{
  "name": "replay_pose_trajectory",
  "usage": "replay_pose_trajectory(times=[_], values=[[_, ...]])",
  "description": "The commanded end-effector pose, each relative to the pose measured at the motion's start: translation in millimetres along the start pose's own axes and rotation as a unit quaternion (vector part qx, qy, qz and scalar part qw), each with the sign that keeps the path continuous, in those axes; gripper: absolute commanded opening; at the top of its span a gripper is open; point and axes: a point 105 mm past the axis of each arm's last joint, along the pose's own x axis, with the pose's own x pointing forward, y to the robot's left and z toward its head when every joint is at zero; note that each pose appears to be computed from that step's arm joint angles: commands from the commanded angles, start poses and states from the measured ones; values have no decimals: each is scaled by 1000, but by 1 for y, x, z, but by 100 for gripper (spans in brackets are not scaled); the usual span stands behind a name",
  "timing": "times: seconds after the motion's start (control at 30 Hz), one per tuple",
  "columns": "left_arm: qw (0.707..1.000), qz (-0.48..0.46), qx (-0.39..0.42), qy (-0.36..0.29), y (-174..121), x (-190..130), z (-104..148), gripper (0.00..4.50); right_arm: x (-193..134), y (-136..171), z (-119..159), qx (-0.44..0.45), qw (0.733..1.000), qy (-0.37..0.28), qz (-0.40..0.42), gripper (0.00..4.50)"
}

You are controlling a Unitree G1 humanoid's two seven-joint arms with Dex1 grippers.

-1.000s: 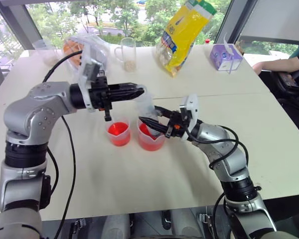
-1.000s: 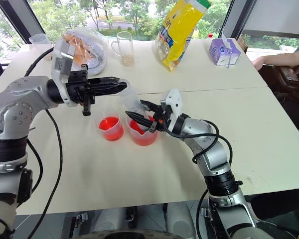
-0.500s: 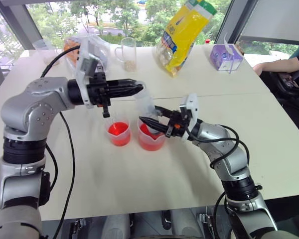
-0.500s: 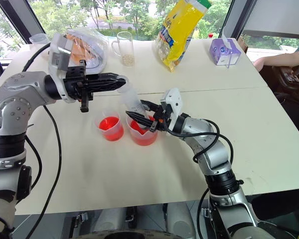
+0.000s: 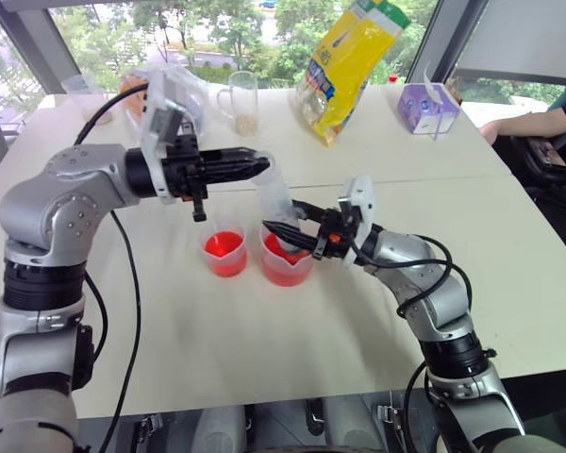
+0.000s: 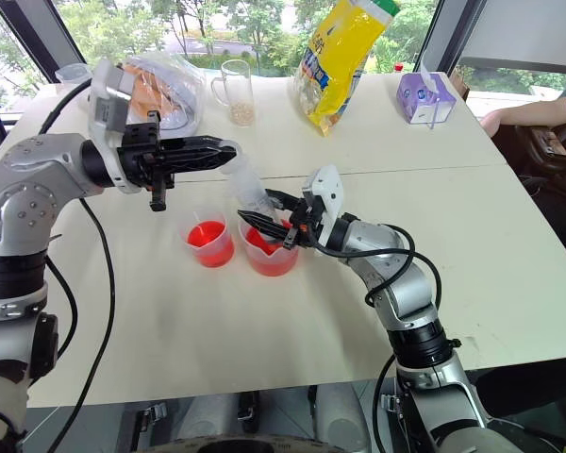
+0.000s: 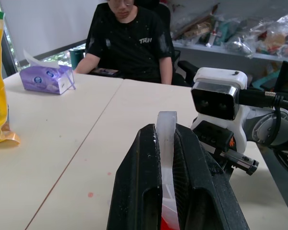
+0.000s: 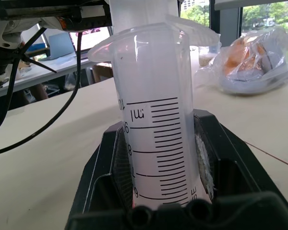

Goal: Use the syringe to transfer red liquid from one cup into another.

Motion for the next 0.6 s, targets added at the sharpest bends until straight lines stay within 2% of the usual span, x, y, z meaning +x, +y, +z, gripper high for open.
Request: replay_pose_trajectory(times=[0.03,0.13,0.3,0.33,0.37,0.6], values=[[997,41,61,-31,8,-12,31,5,5,14,-2,1,999,7,38,139],[997,39,54,-27,7,-11,27,112,6,13,0,0,999,4,37,139],[998,39,47,-24,5,-12,23,357,6,7,10,-6,1000,-8,28,139],[998,39,47,-22,4,-12,22,417,6,5,13,-7,1000,-12,25,139],[998,39,48,-20,4,-13,21,445,7,3,16,-8,1000,-16,22,139],[997,63,51,-4,3,-36,18,445,7,-10,42,-6,999,-49,-7,139]])
